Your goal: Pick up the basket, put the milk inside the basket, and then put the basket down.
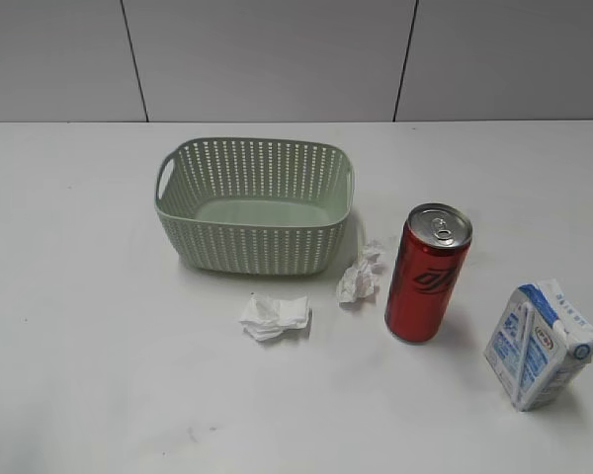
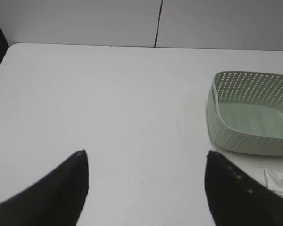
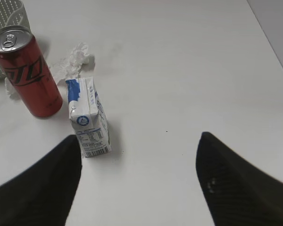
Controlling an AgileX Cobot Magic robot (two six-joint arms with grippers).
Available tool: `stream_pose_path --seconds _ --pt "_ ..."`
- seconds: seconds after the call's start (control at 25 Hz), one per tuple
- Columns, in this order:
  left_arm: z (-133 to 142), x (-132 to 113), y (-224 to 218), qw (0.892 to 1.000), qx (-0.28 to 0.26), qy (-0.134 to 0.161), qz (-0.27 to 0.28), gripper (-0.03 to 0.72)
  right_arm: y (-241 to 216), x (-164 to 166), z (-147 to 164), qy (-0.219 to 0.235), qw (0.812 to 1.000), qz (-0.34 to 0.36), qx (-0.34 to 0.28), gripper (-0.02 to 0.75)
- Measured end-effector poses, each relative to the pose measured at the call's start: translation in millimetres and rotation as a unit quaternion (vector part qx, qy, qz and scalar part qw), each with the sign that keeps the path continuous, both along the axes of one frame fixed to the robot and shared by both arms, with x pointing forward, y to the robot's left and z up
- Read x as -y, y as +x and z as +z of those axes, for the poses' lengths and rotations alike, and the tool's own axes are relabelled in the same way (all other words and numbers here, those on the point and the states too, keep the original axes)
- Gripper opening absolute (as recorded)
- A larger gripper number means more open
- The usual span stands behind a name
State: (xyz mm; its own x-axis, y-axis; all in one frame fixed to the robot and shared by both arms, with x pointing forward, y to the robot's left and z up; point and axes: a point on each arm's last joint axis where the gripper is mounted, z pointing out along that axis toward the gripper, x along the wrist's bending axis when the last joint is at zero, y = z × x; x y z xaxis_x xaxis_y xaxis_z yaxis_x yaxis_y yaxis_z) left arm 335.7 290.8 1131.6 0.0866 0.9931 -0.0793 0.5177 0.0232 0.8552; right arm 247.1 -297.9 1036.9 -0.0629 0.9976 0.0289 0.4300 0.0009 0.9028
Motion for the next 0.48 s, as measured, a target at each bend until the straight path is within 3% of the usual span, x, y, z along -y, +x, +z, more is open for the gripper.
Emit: stream_pose_path --seconds 0.48 --pt "23.2 6.7 128.7 0.996 -0.09 -0.008 -0.025 0.57 0.0 0.0 0.0 0.0 1.0 0.0 0.0 0.59"
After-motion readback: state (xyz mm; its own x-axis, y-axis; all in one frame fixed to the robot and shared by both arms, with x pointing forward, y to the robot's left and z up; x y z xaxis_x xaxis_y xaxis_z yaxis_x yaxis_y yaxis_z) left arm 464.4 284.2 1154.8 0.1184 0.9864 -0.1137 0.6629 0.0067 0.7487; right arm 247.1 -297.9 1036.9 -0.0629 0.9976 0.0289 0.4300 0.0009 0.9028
